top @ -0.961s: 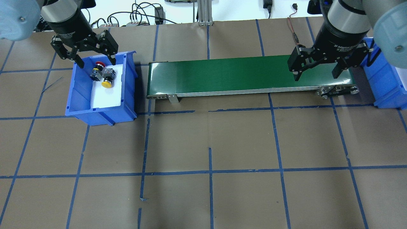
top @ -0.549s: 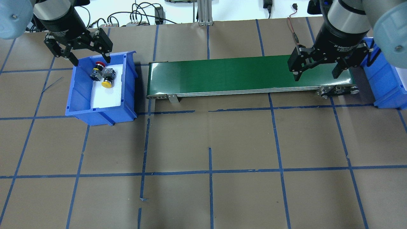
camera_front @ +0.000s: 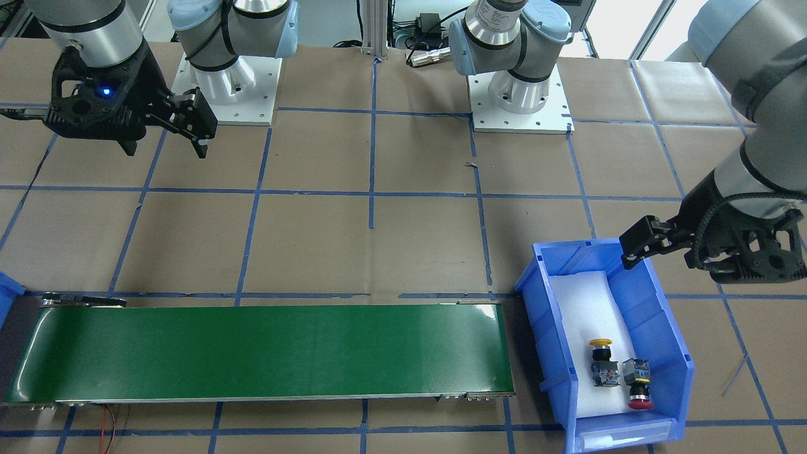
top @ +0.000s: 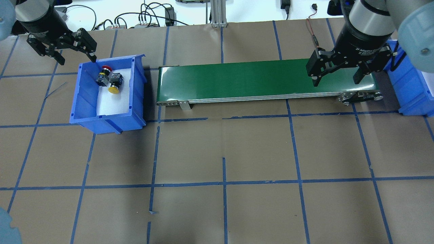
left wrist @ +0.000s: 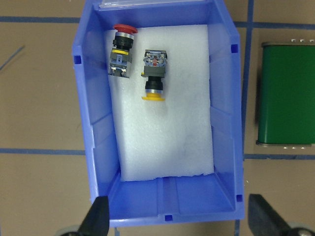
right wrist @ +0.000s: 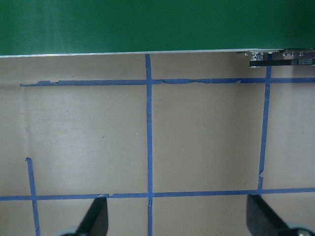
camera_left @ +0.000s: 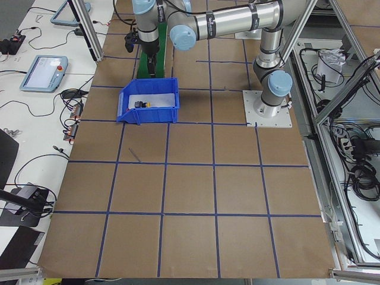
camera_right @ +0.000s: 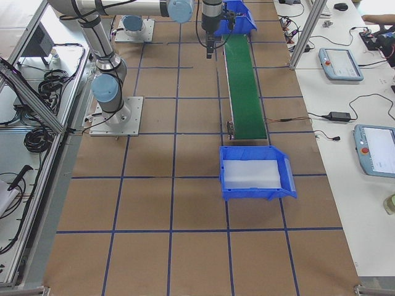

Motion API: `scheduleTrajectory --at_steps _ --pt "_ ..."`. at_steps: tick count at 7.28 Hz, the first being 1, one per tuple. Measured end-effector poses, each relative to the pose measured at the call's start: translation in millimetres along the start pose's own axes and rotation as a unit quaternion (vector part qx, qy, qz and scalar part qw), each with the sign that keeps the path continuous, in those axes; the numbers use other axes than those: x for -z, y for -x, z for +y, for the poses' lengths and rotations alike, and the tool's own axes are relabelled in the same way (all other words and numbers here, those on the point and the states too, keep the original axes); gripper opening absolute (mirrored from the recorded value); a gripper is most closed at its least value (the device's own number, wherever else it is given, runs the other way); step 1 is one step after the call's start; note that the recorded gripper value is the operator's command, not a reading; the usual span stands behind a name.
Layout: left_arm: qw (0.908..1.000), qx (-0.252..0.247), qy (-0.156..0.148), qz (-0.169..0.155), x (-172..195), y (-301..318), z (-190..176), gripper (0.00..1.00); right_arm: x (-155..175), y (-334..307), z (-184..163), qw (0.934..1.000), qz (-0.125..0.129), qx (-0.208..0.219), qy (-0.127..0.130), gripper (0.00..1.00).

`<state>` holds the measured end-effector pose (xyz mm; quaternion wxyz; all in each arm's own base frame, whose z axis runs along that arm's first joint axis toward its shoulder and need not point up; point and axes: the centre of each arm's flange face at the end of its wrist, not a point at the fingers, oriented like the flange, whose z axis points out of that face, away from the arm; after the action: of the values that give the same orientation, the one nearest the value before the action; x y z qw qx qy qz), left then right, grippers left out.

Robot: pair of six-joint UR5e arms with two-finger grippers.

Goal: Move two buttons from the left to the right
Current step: 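Lower the left gripper into the blue bin over the yellow-capped button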

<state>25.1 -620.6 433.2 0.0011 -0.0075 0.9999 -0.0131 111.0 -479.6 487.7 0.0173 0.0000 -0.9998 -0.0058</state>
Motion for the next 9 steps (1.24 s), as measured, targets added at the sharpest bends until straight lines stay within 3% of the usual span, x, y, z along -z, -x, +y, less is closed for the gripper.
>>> scheduleTrajectory --at_steps 2,7,9 --pt "0.9998 -0.008 -0.019 -0.004 -30 9 -25 1.00 0 -1 0 1.0000 0.002 -0.001 0.000 1.00" --pt "0.9999 -0.015 0.007 0.003 -135 13 -84 1.00 1 0 1 1.0000 0.003 -0.004 -0.002 1.00" --pt "0.9996 -0.017 0.021 0.007 -157 8 -89 0.92 2 0 1 1.0000 0.004 -0.005 -0.002 1.00"
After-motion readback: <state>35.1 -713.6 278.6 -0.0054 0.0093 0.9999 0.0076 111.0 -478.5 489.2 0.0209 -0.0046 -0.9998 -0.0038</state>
